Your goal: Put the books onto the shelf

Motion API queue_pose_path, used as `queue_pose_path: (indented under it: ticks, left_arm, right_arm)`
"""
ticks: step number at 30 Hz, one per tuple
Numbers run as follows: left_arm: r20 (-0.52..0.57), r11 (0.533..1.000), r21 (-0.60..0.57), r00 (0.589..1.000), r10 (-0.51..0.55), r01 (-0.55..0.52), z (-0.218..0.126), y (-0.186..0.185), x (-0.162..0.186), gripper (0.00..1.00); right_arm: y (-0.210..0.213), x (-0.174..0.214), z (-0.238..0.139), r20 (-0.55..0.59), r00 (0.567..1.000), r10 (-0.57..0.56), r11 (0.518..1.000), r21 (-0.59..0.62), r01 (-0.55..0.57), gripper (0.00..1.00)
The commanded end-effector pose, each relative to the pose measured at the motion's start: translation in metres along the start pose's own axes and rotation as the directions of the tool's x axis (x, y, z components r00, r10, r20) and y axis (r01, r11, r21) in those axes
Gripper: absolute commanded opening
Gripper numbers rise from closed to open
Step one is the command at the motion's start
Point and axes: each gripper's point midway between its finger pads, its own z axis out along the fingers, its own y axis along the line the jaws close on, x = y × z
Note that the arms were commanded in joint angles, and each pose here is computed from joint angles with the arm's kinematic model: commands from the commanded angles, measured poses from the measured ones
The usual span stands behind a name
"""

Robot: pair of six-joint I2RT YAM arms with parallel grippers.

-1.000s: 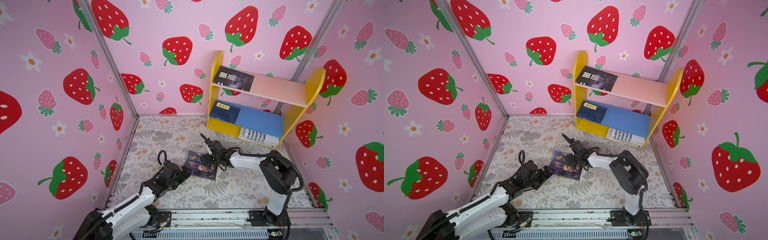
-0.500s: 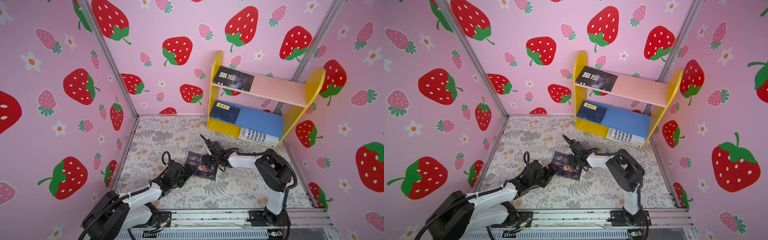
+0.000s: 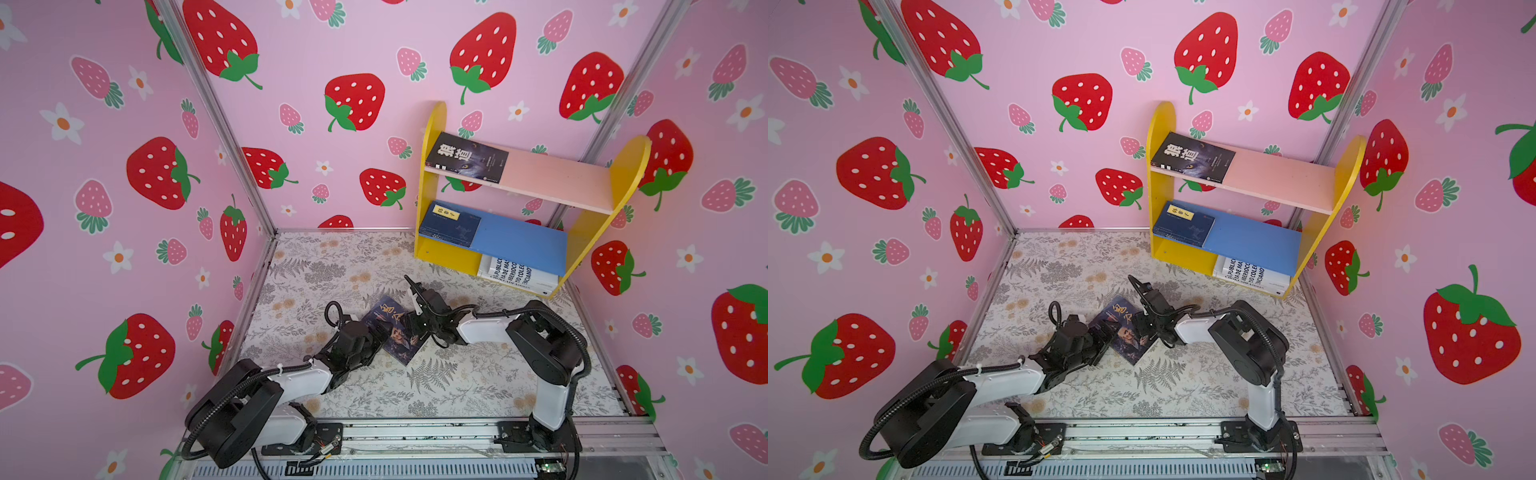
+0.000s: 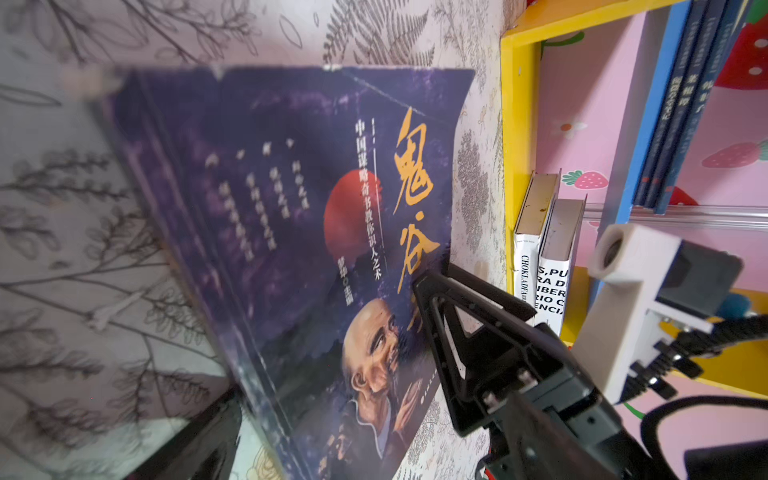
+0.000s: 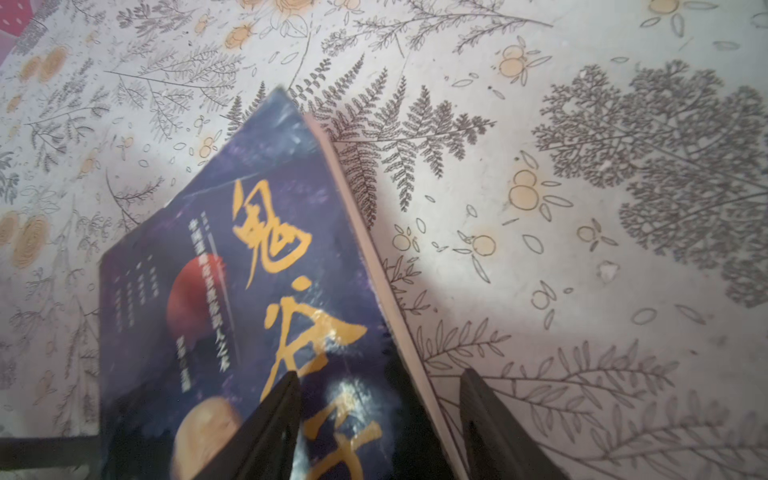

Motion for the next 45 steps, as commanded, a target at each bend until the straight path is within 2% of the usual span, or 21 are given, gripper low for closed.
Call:
queue_pose_path:
  ticks: [1, 6, 10, 13, 18, 24, 27, 31, 34, 37, 41, 45]
  left_arm:
    - [0.000, 0.988, -0.150, 1.000, -0.027, 0.027, 0.004, 0.037, 0.002, 0.99]
    - [0.024, 0.973, -0.229, 0.999, -0.033, 0.038, -0.002, 0.050, -0.001, 0.99]
    - [0.050, 0.956, -0.293, 0.999, 0.009, 0.006, -0.011, 0.056, -0.007, 0.98]
    - [0.061, 0.935, -0.353, 0.996, 0.057, -0.032, -0.018, 0.057, -0.013, 0.98]
    - [0.040, 0.900, -0.427, 0.993, 0.112, -0.085, -0.020, 0.059, -0.017, 0.96]
    - [-0.029, 0.871, -0.474, 0.991, 0.129, -0.127, -0.001, 0.058, -0.011, 0.95]
    - [-0.054, 0.879, -0.461, 0.993, 0.108, -0.121, 0.013, 0.056, -0.005, 0.94]
    - [-0.029, 0.929, -0.365, 0.998, 0.055, -0.062, 0.026, 0.049, -0.002, 0.94]
    - [0.013, 0.975, -0.222, 1.000, 0.021, -0.018, 0.030, 0.029, -0.007, 0.94]
    - [0.058, 0.999, -0.049, 0.998, 0.002, 0.001, 0.027, -0.001, -0.018, 0.95]
    - [0.083, 0.986, 0.163, 0.996, 0.021, -0.034, 0.015, -0.052, -0.031, 0.93]
    - [0.102, 0.959, 0.269, 0.993, 0.064, -0.090, 0.001, -0.088, -0.035, 0.92]
  right_arm:
    - [-0.009, 0.069, -0.005, -0.228, 0.974, 0.014, 1.000, 0.028, -0.008, 0.65]
    - [-0.013, 0.017, -0.019, -0.118, 0.990, -0.074, 0.989, 0.118, 0.088, 0.72]
    - [-0.021, -0.011, -0.020, -0.061, 0.991, -0.121, 0.971, 0.201, 0.131, 0.72]
    - [-0.029, -0.018, -0.014, -0.050, 0.992, -0.119, 0.963, 0.237, 0.128, 0.70]
    - [-0.038, -0.017, -0.003, -0.039, 0.995, -0.093, 0.958, 0.268, 0.100, 0.61]
    - [-0.028, 0.010, 0.014, -0.099, 0.993, -0.065, 0.980, 0.181, 0.082, 0.46]
    - [-0.024, 0.030, 0.019, -0.135, 0.989, -0.052, 0.986, 0.149, 0.072, 0.41]
    - [-0.017, 0.065, 0.028, -0.209, 0.977, -0.049, 0.992, 0.106, 0.072, 0.32]
    - [-0.012, 0.092, 0.034, -0.260, 0.966, -0.016, 0.997, 0.064, 0.033, 0.30]
    - [-0.007, 0.112, 0.036, -0.288, 0.957, 0.028, 0.999, 0.023, -0.023, 0.29]
    - [-0.002, 0.118, 0.038, -0.300, 0.953, 0.038, 0.999, -0.004, -0.041, 0.29]
    - [0.002, 0.117, 0.038, -0.303, 0.953, 0.028, 0.999, -0.025, -0.037, 0.29]
